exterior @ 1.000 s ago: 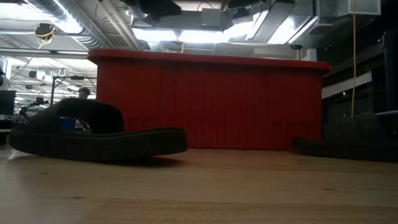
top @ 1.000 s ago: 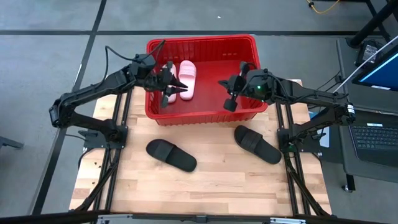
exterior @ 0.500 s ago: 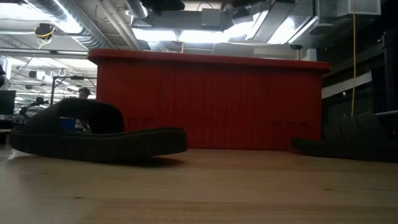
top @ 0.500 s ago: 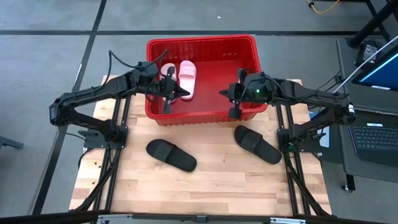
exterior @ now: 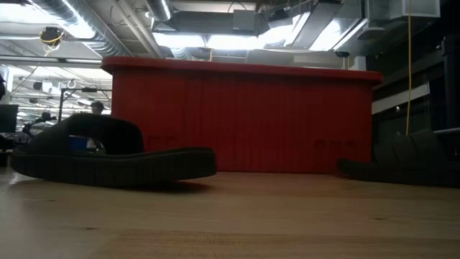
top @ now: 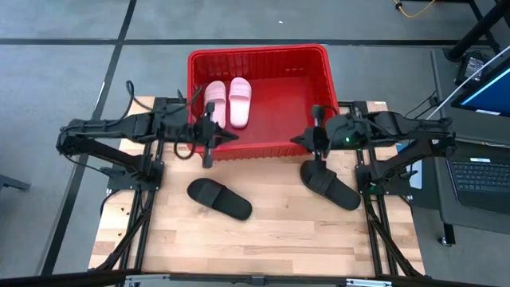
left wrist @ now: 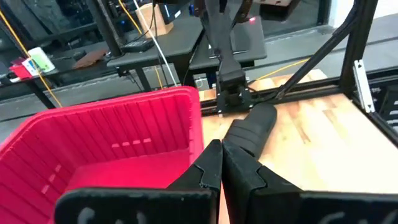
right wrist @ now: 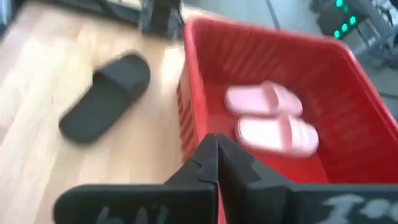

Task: Pick and place slides into bin
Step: Put the right black slide into the red bin

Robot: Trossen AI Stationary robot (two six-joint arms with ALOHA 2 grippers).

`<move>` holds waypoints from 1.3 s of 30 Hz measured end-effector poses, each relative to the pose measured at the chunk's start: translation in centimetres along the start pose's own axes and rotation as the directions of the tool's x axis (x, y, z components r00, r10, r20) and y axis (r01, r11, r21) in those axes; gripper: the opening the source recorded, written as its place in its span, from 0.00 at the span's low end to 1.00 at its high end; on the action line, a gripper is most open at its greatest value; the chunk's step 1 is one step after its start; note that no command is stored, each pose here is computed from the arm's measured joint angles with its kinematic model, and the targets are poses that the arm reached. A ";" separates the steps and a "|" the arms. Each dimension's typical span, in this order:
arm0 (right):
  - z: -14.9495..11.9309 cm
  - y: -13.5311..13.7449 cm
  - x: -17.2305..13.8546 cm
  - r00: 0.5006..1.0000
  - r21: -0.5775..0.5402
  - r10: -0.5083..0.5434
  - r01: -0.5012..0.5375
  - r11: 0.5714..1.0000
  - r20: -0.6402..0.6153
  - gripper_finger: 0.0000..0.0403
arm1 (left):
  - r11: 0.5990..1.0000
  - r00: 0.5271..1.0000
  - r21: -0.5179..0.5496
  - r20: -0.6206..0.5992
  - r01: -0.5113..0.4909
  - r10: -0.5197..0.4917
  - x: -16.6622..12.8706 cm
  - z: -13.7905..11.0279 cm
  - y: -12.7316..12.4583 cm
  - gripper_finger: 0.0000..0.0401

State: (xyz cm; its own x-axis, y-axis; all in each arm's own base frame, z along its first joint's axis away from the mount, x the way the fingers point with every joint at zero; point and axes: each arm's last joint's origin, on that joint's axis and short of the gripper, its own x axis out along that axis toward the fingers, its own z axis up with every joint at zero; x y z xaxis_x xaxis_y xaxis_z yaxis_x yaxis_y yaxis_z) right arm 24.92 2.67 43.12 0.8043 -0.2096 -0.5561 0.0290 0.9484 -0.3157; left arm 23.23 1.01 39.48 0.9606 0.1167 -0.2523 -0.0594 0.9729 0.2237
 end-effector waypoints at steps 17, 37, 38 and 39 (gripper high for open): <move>-3.7 6.6 -5.0 0.910 0.162 0.165 -0.110 0.981 -0.380 0.01 | 0.996 1.000 -0.086 -0.002 0.014 -0.014 0.2 0.8 -6.7 0.01; -13.8 11.1 -2.8 0.807 0.167 0.089 0.012 0.986 -0.584 0.01 | 0.995 0.998 -0.090 -0.051 0.030 -0.035 2.5 -0.1 -8.2 0.01; -14.5 11.2 -2.6 0.801 0.159 0.084 0.015 0.987 -0.592 0.01 | 0.995 0.998 -0.090 -0.052 0.030 -0.035 2.6 -0.1 -8.2 0.01; -15.0 11.4 -2.4 0.799 0.154 0.081 0.015 0.988 -0.596 0.01 | 0.996 0.998 -0.089 -0.053 0.030 -0.035 2.6 -0.1 -8.3 0.01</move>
State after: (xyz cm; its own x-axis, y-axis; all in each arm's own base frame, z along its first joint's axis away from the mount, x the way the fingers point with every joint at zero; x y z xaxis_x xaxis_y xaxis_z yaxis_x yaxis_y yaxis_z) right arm 14.39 10.36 29.29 0.2911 -0.2327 -0.9279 0.1324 0.9704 -0.2019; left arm 26.21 -6.69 36.87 0.9462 0.0928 -0.3100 -0.0542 0.9899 0.1309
